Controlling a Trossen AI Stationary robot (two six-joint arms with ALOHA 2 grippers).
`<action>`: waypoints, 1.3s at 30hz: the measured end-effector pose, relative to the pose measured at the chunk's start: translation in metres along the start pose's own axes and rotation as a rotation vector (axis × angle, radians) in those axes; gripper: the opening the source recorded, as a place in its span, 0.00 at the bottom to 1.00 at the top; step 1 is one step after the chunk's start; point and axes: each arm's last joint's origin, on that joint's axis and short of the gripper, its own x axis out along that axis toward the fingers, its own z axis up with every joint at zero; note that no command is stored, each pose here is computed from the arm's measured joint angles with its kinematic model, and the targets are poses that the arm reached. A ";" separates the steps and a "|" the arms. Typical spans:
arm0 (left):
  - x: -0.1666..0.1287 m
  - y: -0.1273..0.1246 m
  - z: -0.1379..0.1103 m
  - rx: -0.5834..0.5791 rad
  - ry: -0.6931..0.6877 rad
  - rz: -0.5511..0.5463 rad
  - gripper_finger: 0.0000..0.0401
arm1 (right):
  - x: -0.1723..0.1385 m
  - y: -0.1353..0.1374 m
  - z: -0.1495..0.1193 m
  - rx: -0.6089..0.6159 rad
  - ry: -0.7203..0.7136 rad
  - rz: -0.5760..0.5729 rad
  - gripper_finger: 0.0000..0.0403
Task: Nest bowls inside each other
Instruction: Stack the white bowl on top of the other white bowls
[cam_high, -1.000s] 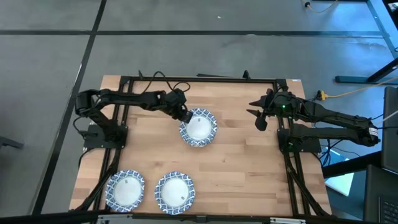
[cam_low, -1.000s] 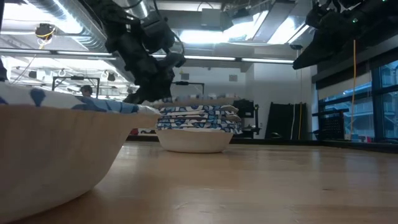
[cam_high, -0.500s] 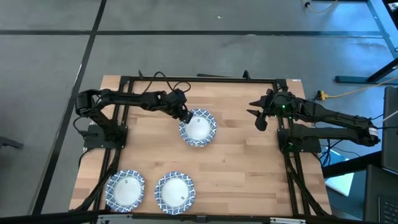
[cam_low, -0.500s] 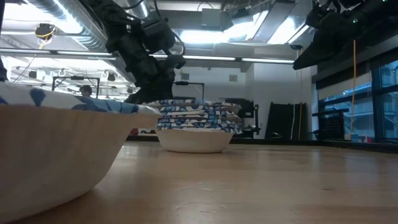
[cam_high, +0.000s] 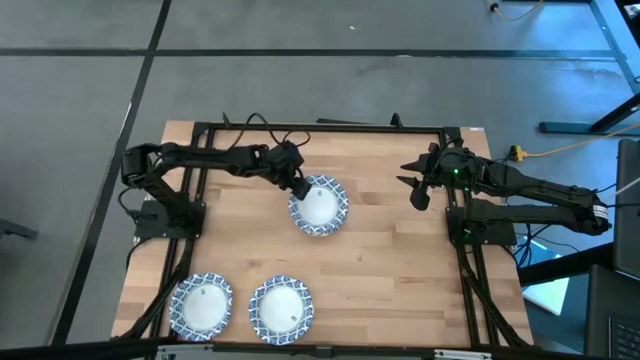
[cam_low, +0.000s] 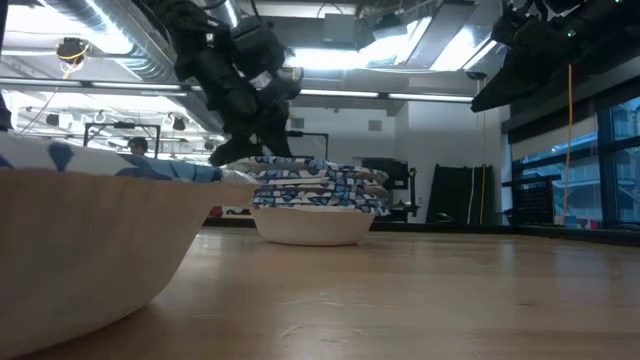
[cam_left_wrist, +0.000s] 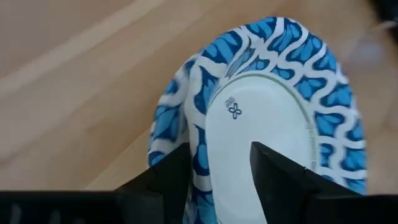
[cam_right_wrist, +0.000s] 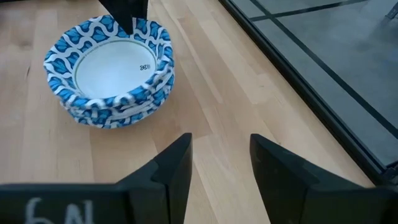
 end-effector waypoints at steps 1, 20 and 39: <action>-0.002 -0.003 0.003 0.030 -0.005 -0.020 0.40 | 0.000 0.000 0.000 -0.001 0.000 0.000 0.40; -0.095 -0.025 0.005 0.196 -0.132 0.054 0.39 | 0.000 0.000 0.000 0.000 0.004 0.000 0.40; -0.059 -0.106 -0.110 0.464 0.235 -0.029 0.39 | 0.000 0.000 0.000 -0.020 0.003 0.000 0.40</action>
